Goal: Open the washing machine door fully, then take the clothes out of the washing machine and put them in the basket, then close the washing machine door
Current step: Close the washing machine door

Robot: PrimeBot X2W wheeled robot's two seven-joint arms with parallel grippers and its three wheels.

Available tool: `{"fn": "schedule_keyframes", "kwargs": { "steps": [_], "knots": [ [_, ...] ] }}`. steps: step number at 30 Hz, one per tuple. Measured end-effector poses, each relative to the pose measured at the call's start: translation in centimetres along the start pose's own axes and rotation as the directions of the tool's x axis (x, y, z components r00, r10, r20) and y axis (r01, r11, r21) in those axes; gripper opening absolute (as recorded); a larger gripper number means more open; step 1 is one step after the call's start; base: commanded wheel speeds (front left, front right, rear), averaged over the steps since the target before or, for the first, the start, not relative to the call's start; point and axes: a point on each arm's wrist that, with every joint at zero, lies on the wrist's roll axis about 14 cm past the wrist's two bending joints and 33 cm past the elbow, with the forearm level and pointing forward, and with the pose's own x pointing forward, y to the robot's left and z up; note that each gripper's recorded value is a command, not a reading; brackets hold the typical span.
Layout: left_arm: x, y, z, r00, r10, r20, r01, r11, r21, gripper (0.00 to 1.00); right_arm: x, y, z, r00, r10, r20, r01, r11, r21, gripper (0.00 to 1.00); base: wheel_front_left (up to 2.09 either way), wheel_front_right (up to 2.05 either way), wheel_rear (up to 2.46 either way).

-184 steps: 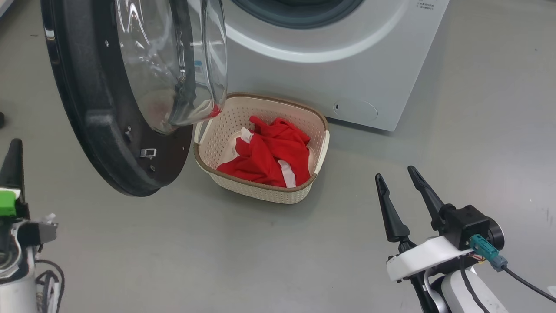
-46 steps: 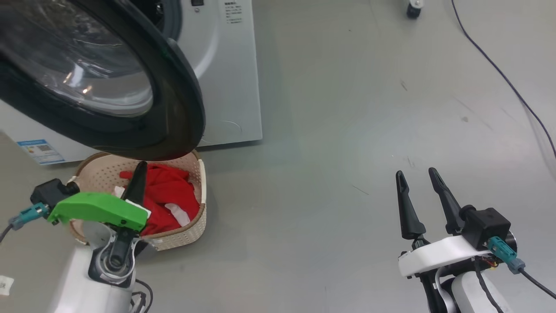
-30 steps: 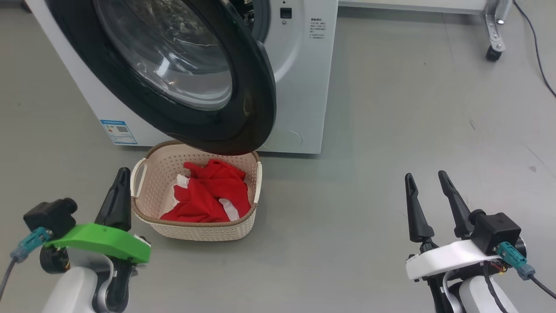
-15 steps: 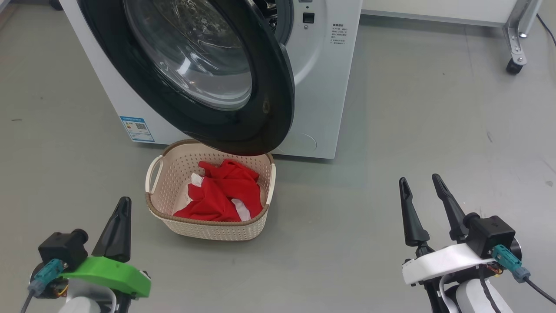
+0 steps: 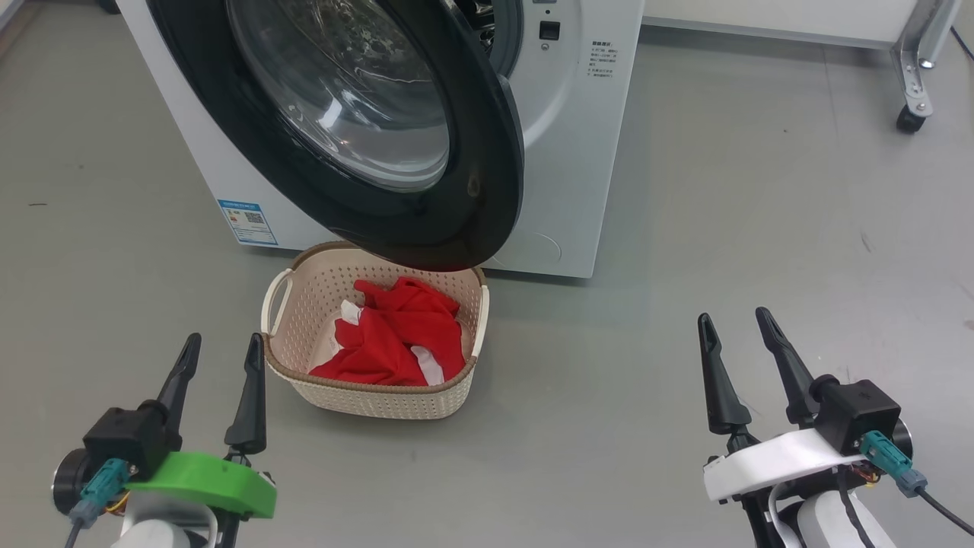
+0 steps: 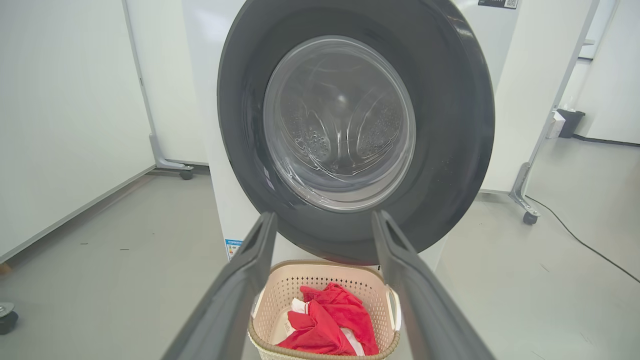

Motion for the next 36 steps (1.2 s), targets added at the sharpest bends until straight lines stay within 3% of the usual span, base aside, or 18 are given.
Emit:
{"fn": "schedule_keyframes", "kwargs": {
  "steps": [36],
  "knots": [
    [-1.1,-1.8,-1.2,0.999,-0.038,-0.02,0.039,0.998,0.043,1.0,-0.4,-0.8,0.2,0.999,-0.037,0.006,0.037,0.999,-0.01,1.0,0.0,0.0,0.0]
  ]
}}
